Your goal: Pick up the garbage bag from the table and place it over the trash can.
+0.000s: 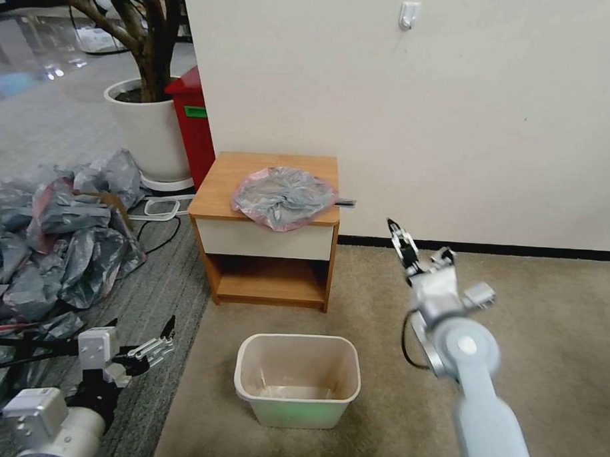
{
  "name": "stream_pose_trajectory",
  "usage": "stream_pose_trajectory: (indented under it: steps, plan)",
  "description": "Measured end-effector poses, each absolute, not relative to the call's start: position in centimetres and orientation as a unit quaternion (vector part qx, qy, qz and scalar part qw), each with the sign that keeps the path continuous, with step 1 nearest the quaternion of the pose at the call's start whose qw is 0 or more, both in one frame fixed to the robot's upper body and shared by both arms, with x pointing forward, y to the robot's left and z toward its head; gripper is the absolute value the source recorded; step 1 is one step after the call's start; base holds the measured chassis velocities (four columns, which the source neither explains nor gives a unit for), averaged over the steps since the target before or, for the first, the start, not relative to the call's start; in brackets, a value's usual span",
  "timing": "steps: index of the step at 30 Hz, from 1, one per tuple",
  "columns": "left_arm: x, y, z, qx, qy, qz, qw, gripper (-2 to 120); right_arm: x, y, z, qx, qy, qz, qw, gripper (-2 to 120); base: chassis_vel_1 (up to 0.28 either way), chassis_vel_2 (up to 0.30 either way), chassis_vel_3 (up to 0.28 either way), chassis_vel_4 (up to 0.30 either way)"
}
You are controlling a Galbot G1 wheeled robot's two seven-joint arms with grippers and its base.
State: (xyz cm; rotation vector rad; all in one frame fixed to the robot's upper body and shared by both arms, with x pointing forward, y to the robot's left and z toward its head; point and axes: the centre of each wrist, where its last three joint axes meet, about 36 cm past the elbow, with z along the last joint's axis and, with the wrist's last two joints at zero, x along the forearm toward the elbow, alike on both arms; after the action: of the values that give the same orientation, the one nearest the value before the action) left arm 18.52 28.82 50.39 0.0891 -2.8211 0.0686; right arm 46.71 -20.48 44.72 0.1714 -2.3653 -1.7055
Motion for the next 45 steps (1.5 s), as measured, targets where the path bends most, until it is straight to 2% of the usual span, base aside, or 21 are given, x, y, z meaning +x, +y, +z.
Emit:
stream_pose_trajectory:
  steps: [11, 20, 24, 25, 26, 28, 30, 32, 33, 35, 37, 38, 40, 43, 45]
  plan:
    - [17.8, 28.2, 49.9, 0.035, -0.987, 0.028, 0.158, 100, 52.2, -18.6, 43.9, 0.052, -0.793, -0.594, 0.125, 100, 0.000, 0.000, 0.000, 0.000]
    - [17.5, 27.6, 49.5, 0.032, -0.985, 0.033, 0.165, 100, 54.1, -17.9, 43.1, 0.047, -0.786, -0.601, 0.139, 97, 0.000, 0.000, 0.000, 0.000]
    - [17.4, 27.3, 49.4, 0.031, -0.984, 0.035, 0.170, 100, 54.8, -16.9, 43.5, 0.054, -0.781, -0.607, 0.139, 77, 0.000, 0.000, 0.000, 0.000]
    - [17.4, 27.3, 49.4, 0.031, -0.984, 0.035, 0.170, 100, 54.8, -16.9, 43.5, 0.054, -0.781, -0.607, 0.139, 77, 0.000, 0.000, 0.000, 0.000]
    - [17.3, 27.3, 49.3, 0.031, -0.984, 0.033, 0.172, 100, 54.9, -16.4, 43.8, 0.059, -0.780, -0.608, 0.138, 70, 0.000, 0.000, 0.000, 0.000]
    - [17.3, 27.2, 49.3, 0.030, -0.984, 0.032, 0.173, 100, 55.0, -16.3, 43.9, 0.060, -0.779, -0.609, 0.137, 67, 0.000, 0.000, 0.000, 0.000]
    - [17.2, 27.1, 49.3, 0.030, -0.984, 0.032, 0.173, 100, 55.1, -16.2, 43.8, 0.057, -0.778, -0.610, 0.136, 55, 0.000, 0.000, 0.000, 0.000]
    - [17.2, 27.1, 49.3, 0.030, -0.984, 0.031, 0.173, 100, 55.1, -16.2, 43.8, 0.056, -0.779, -0.610, 0.135, 53, 0.000, 0.000, 0.000, 0.000]
    - [17.2, 27.1, 49.2, 0.030, -0.984, 0.031, 0.173, 100, 55.1, -16.3, 43.8, 0.055, -0.779, -0.610, 0.134, 45, 0.000, 0.000, 0.000, 0.000]
    - [17.2, 27.0, 49.2, 0.029, -0.984, 0.031, 0.173, 100, 55.1, -16.3, 43.8, 0.054, -0.779, -0.610, 0.133, 42, 0.000, 0.000, 0.000, 0.000]
    - [17.2, 27.0, 49.2, 0.029, -0.984, 0.030, 0.172, 100, 55.1, -16.5, 43.8, 0.053, -0.780, -0.610, 0.132, 29, 0.000, 0.000, 0.000, 0.000]
    - [17.2, 27.0, 49.2, 0.029, -0.984, 0.030, 0.172, 100, 55.1, -16.5, 43.8, 0.053, -0.780, -0.610, 0.132, 29, 0.000, 0.000, 0.000, 0.000]
    - [17.2, 27.0, 49.2, 0.029, -0.985, 0.028, 0.170, 100, 55.1, -16.5, 43.8, 0.053, -0.780, -0.610, 0.132, 19, 0.000, 0.000, 0.000, 0.000]
    - [17.2, 27.0, 49.2, 0.030, -0.985, 0.026, 0.168, 100, 55.1, -16.4, 43.9, 0.054, -0.780, -0.610, 0.131, 13, 0.000, 0.000, 0.000, 0.000]
    - [17.2, 26.9, 49.2, 0.030, -0.986, 0.022, 0.164, 100, 54.9, -16.4, 43.9, 0.055, -0.780, -0.609, 0.132, 1, 0.000, 0.000, 0.000, 0.000]
